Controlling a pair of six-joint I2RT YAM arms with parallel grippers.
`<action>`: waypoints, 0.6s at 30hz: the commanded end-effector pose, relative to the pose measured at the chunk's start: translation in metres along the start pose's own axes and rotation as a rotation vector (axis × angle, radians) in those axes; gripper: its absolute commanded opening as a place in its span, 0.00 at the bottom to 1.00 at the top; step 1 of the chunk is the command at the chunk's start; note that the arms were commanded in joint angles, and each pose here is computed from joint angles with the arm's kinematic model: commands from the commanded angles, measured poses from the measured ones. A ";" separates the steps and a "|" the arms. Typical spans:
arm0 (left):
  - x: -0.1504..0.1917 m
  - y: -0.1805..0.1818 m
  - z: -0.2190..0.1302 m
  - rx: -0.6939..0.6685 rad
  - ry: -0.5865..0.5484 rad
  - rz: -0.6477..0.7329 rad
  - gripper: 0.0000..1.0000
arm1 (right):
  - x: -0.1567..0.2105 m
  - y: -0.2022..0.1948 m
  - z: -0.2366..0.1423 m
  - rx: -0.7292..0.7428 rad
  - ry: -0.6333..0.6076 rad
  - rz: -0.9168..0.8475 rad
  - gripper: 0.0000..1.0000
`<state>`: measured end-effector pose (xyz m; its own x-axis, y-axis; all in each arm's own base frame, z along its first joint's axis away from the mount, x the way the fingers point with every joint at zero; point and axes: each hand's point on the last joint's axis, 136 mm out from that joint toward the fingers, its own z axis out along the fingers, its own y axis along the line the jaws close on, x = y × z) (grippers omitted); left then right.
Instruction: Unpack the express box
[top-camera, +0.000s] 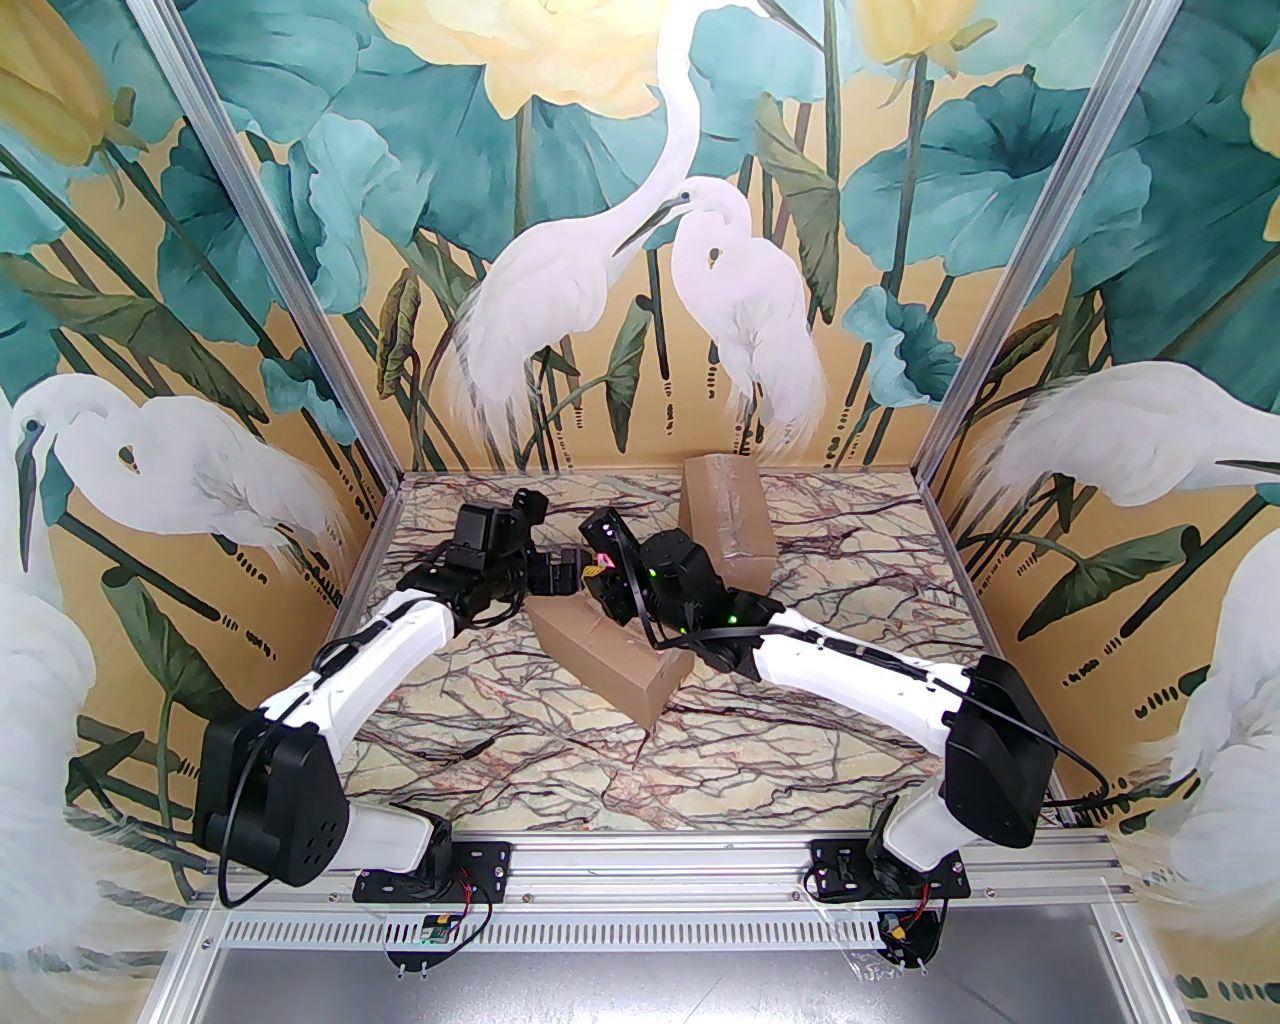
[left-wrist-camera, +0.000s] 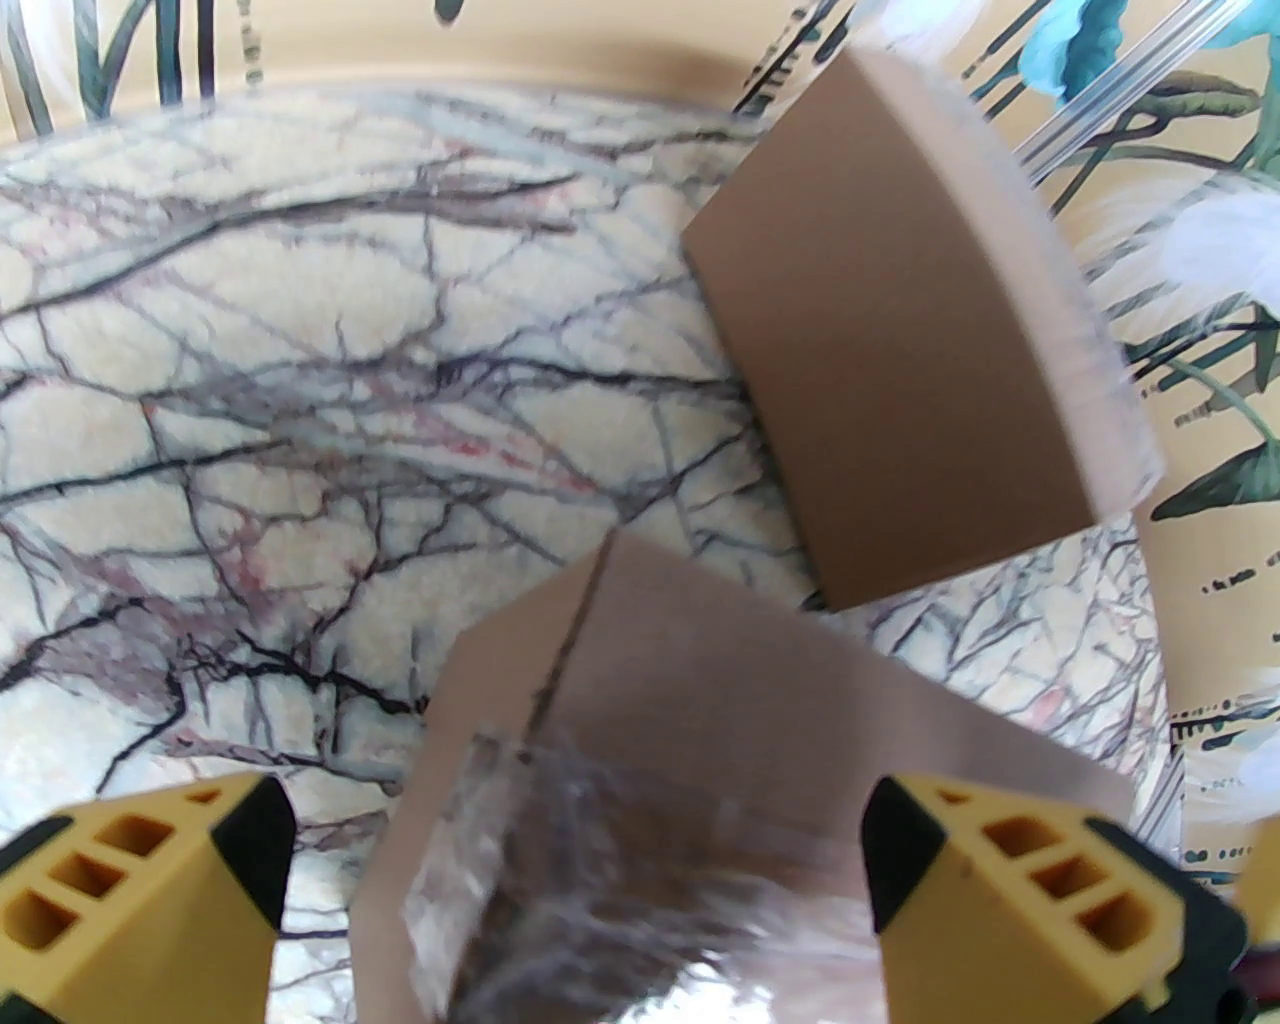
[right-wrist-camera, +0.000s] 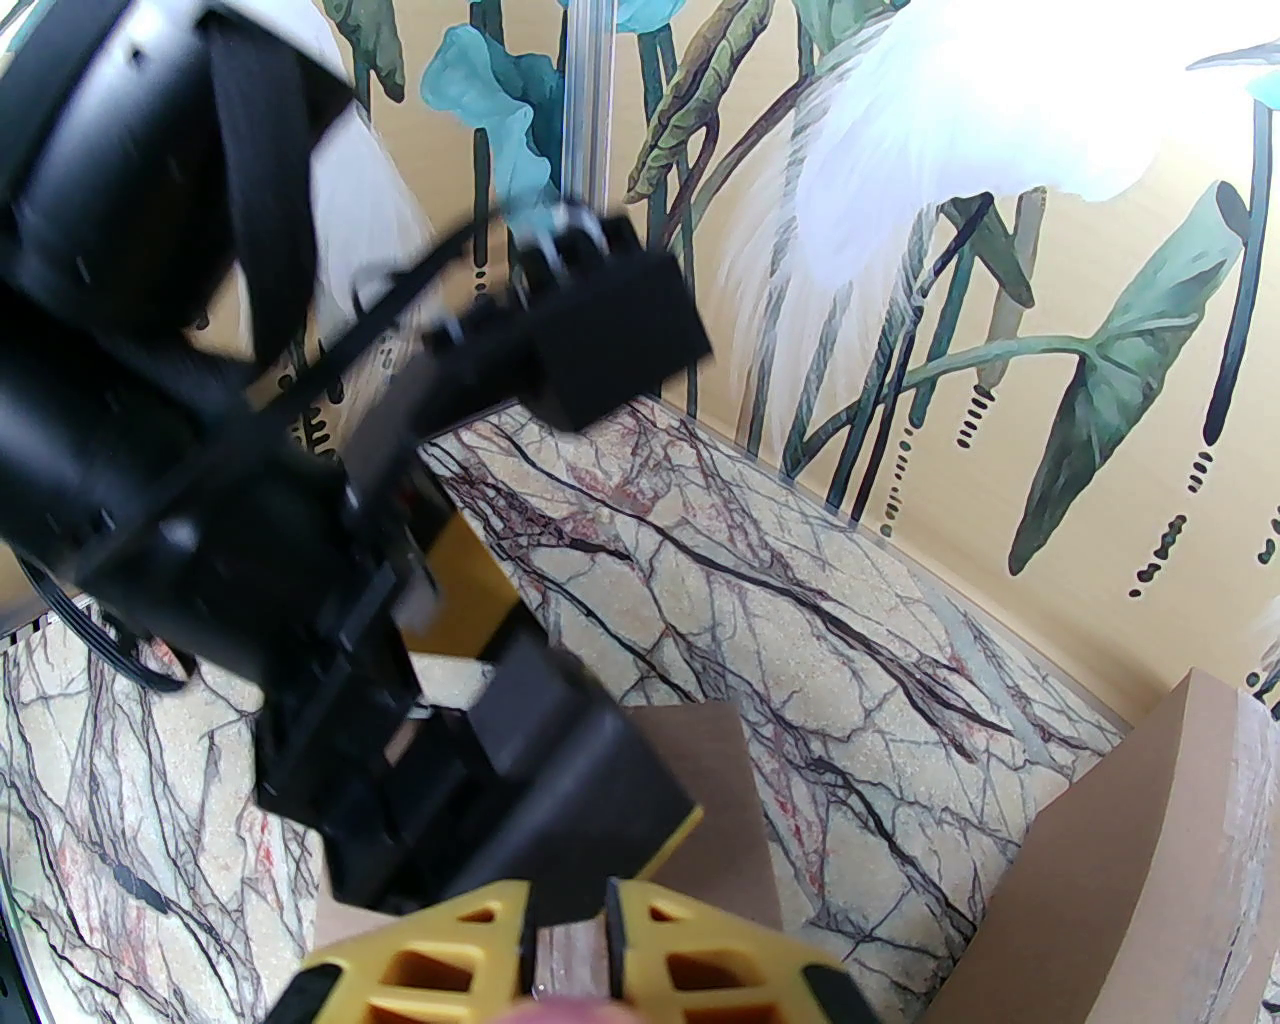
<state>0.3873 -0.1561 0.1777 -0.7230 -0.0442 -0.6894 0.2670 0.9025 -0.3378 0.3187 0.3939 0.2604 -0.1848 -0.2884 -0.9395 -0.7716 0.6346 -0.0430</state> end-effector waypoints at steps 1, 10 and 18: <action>-0.023 -0.004 0.004 0.013 -0.116 0.026 0.99 | 0.030 0.006 0.007 -0.023 0.084 -0.009 0.00; -0.012 -0.005 0.019 -0.012 -0.180 0.104 1.00 | 0.032 0.008 0.009 -0.035 0.090 -0.013 0.00; 0.004 0.005 0.027 -0.042 -0.264 0.113 1.00 | 0.033 0.010 0.007 -0.047 0.088 -0.010 0.00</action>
<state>0.4030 -0.1716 0.1713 -0.5172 -0.0672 -0.8532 0.3377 0.9000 -0.2756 0.3185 0.3936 0.2588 -0.1761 -0.2995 -0.9377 -0.7770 0.6271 -0.0543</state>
